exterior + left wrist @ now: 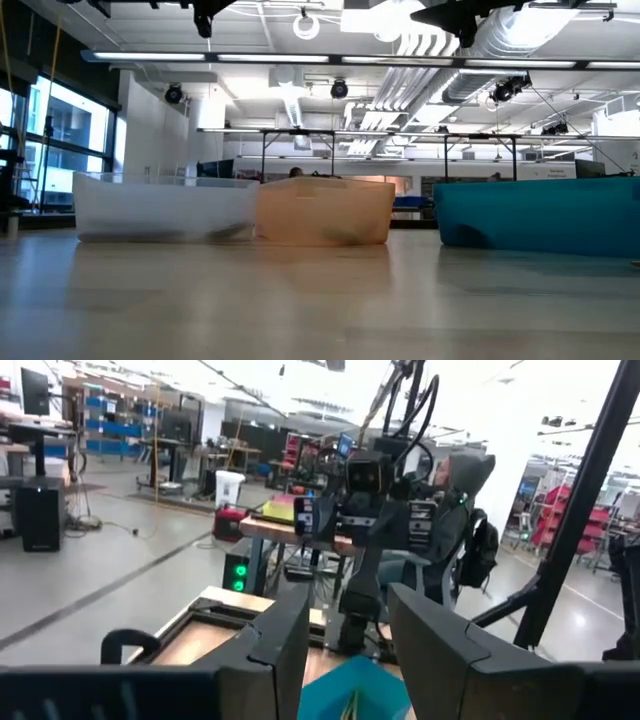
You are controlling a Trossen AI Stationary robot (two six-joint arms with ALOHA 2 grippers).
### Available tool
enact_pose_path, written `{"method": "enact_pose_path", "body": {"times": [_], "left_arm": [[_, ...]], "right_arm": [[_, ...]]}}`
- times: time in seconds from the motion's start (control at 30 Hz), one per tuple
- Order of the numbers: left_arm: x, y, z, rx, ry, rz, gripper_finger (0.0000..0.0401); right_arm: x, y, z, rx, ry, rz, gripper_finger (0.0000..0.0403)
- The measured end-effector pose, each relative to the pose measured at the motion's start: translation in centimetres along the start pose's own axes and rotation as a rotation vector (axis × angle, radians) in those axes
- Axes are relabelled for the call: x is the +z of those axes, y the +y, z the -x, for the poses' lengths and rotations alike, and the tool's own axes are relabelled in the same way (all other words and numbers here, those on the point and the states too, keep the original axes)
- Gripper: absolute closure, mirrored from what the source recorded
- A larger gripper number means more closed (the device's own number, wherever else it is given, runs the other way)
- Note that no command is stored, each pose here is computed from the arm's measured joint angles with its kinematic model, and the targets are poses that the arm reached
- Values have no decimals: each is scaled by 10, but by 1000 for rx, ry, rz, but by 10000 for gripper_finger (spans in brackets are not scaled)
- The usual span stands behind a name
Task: Sort silverware by color (type)
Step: Put the gold spoon into the blue bin
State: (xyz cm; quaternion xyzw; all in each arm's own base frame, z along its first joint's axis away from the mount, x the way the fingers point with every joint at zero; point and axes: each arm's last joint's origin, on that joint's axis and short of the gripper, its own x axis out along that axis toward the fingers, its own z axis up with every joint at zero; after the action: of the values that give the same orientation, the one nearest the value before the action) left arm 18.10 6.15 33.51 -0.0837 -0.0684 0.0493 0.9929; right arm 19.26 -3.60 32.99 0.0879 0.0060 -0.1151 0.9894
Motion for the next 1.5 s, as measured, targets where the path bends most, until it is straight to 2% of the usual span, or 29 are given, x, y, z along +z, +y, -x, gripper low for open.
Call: {"method": "enact_pose_path", "body": {"times": [0.87, 1.5], "left_arm": [[0, 0, 0, -2, -3, -1, 272], [0, 0, 0, -3, -2, -1, 272]], "right_arm": [[0, 0, 0, 1, -1, -80, 169], [-2, 0, -4, -3, 13, -79, 169]]}}
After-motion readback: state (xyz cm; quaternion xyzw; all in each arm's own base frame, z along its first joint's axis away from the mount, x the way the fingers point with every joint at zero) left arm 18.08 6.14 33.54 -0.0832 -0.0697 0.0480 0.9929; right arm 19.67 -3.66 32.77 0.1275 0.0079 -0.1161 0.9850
